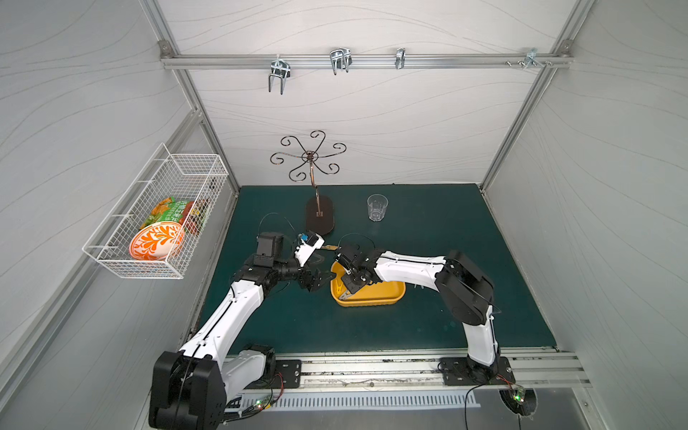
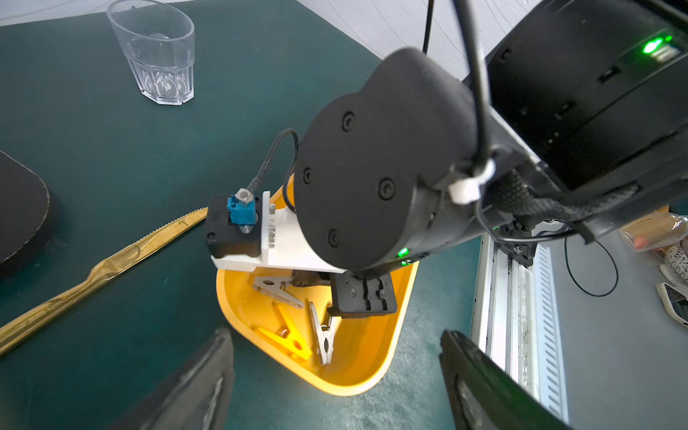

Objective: Take the clothespins out of the storage box
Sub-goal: Pick up the clothespin from the storage box, then place the clothespin at the center of the board.

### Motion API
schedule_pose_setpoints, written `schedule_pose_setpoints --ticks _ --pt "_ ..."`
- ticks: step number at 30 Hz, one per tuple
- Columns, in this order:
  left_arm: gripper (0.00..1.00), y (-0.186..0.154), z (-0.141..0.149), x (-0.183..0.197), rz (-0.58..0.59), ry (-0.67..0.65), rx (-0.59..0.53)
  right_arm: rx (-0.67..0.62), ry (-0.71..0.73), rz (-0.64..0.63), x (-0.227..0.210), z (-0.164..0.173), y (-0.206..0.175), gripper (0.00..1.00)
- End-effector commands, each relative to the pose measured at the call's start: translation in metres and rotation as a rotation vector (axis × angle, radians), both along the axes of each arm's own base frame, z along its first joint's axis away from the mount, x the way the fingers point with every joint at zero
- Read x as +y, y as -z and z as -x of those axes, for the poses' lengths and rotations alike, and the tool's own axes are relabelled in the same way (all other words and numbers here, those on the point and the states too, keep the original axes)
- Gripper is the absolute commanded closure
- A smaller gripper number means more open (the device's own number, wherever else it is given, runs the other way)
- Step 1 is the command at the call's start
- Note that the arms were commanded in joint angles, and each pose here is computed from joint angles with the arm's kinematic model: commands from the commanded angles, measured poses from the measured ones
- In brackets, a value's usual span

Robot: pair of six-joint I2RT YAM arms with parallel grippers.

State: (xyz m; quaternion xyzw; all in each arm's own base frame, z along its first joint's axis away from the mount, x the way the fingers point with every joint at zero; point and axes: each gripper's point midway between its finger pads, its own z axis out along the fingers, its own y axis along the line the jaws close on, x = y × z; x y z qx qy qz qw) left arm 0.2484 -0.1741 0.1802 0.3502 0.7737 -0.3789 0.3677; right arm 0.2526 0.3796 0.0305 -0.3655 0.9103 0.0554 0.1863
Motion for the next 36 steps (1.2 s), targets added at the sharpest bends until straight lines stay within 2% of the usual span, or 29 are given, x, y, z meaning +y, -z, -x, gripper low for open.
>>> schedule_pose_setpoints --ticks 1,10,15,22,25,29,36 --pt "0.11 -0.01 -0.003 -0.002 0.01 0.005 -0.06 -0.013 0.022 0.023 -0.006 -0.001 -0.004 1.0" --pt "0.11 -0.009 -0.003 -0.002 0.009 0.001 -0.058 -0.063 0.151 -0.008 -0.042 -0.018 -0.041 1.0" --pt "0.11 -0.008 -0.003 -0.002 0.01 0.003 -0.056 -0.086 0.295 -0.042 -0.087 -0.032 -0.066 1.0" --pt "0.11 -0.007 -0.003 -0.002 0.011 0.005 -0.052 -0.113 0.467 -0.018 -0.158 -0.047 -0.083 1.0" --pt "0.11 -0.007 -0.003 -0.002 0.01 0.004 -0.049 -0.103 0.543 -0.004 -0.186 -0.052 -0.083 1.0" --pt "0.11 -0.007 -0.003 -0.002 0.01 0.004 -0.051 -0.044 0.633 0.042 -0.218 -0.051 -0.065 1.0" --pt "0.11 -0.007 -0.001 -0.003 0.01 0.009 -0.048 0.071 0.693 0.072 -0.23 -0.049 -0.032 1.0"
